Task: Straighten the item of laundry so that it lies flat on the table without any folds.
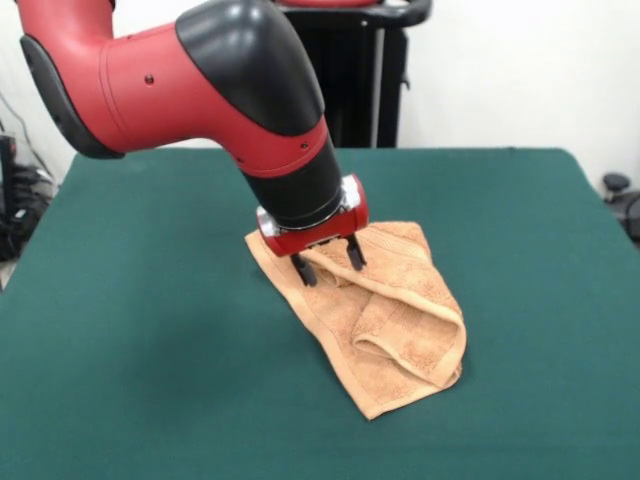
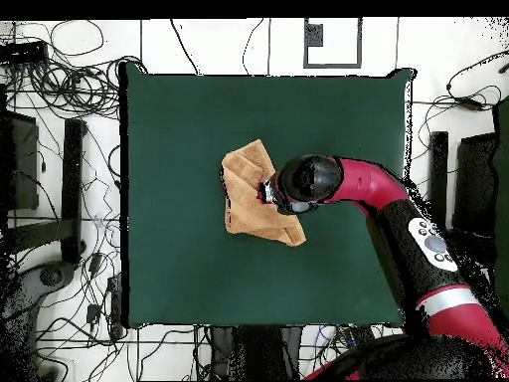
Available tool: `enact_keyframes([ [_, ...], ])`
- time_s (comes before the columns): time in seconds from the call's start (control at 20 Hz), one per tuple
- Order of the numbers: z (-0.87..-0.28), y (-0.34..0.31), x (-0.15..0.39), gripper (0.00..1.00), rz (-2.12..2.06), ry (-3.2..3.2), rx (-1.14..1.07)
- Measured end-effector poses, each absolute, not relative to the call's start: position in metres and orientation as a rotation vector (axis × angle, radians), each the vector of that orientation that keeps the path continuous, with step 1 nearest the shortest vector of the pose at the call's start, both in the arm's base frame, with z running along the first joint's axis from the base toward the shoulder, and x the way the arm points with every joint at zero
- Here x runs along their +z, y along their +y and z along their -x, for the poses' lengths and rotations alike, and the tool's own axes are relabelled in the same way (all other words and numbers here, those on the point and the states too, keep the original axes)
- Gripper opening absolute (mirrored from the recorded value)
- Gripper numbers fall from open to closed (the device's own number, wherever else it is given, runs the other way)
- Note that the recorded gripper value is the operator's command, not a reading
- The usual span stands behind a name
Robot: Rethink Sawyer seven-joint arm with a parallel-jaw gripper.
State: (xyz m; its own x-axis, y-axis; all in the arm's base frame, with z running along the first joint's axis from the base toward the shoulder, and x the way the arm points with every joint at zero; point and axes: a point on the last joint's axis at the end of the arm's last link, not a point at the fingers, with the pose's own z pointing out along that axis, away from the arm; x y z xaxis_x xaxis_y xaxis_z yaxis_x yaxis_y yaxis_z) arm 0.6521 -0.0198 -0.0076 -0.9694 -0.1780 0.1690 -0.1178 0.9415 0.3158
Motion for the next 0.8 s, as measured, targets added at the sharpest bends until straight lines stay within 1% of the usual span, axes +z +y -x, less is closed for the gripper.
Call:
enact_keyframes([
  [0.8, -0.6493, -0.0255, -0.0091, 1.00, -0.215, -2.899, -0.454],
])
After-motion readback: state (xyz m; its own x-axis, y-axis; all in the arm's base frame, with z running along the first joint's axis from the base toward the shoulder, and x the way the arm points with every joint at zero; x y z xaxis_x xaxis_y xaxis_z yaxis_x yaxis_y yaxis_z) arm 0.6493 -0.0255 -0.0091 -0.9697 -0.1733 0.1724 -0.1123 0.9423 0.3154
